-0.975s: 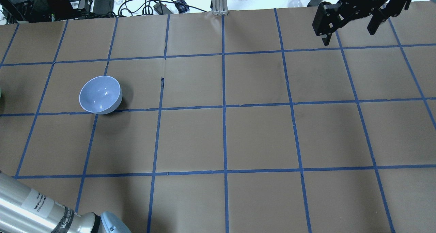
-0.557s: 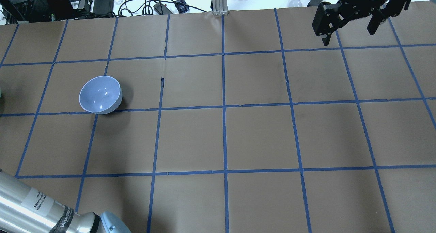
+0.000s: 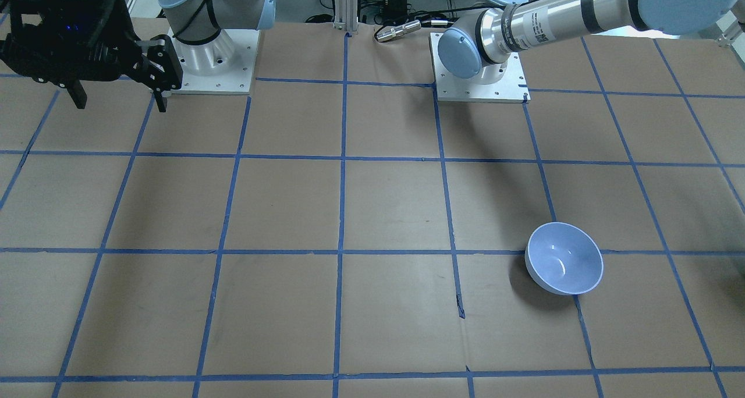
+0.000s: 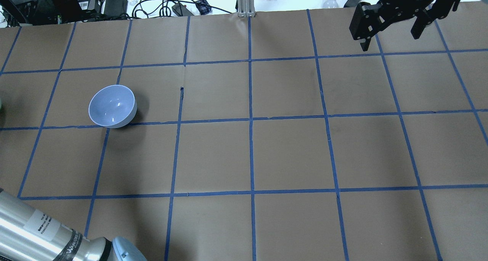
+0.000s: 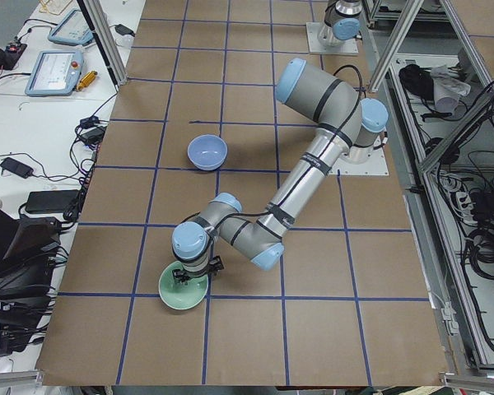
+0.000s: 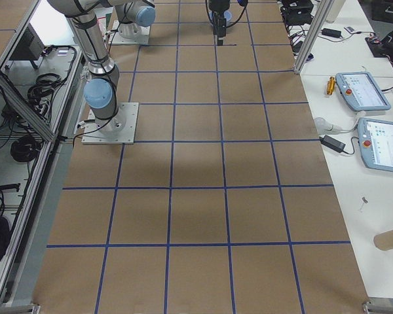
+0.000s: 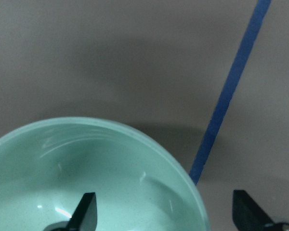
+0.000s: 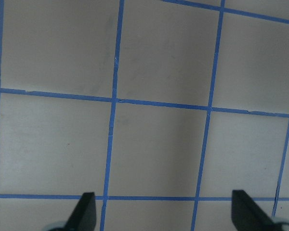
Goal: Stack green bowl on blue bowl
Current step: 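Grasp the pale green bowl rim with the left gripper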
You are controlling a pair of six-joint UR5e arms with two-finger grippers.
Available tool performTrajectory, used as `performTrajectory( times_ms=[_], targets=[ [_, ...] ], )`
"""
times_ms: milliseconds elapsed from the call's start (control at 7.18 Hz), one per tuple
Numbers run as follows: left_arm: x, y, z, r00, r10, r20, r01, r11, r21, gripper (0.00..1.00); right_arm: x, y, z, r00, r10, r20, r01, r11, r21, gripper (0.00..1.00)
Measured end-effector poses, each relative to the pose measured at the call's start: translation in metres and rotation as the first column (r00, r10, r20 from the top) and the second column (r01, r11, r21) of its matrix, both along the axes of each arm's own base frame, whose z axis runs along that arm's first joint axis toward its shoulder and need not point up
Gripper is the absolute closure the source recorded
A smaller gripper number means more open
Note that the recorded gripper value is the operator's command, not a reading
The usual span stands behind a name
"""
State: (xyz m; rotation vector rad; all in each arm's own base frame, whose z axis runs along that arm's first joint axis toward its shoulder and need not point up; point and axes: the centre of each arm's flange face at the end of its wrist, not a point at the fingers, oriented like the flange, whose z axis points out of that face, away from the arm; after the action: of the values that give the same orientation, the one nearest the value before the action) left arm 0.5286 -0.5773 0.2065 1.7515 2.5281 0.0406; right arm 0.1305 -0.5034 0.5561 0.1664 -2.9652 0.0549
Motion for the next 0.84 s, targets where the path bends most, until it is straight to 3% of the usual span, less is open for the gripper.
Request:
performTrajectory(
  times_ms=[139, 279, 557, 697, 836],
  targets=[
    [0.0021, 0.0017, -0.0010, 1.000, 0.013, 0.007, -0.013, 1.000, 0.007, 0.02, -0.0001, 0.0000, 0.0000, 1.000, 0.000, 0.000, 0.000, 1.000, 0.000, 0.00],
    [0.0042, 0.0034, -0.0021, 1.000, 0.027, 0.010, -0.027, 1.000, 0.009, 0.21, 0.0000, 0.0000, 0.0000, 1.000, 0.000, 0.000, 0.000, 1.000, 0.000, 0.00],
    [0.0076, 0.0053, -0.0047, 0.999, 0.040, 0.014, -0.041, 0.999, 0.009, 0.83, 0.0002, 0.0000, 0.0000, 1.000, 0.000, 0.000, 0.000, 1.000, 0.000, 0.00],
    [0.0081, 0.0055, -0.0051, 0.999, 0.043, 0.016, -0.043, 0.999, 0.009, 1.00, 0.0002, 0.0001, 0.0000, 1.000, 0.000, 0.000, 0.000, 1.000, 0.000, 0.00],
    [0.0085, 0.0057, -0.0058, 0.999, 0.045, 0.016, -0.045, 0.999, 0.008, 1.00, 0.0001, 0.0000, 0.0000, 1.000, 0.000, 0.000, 0.000, 1.000, 0.000, 0.00]
  ],
)
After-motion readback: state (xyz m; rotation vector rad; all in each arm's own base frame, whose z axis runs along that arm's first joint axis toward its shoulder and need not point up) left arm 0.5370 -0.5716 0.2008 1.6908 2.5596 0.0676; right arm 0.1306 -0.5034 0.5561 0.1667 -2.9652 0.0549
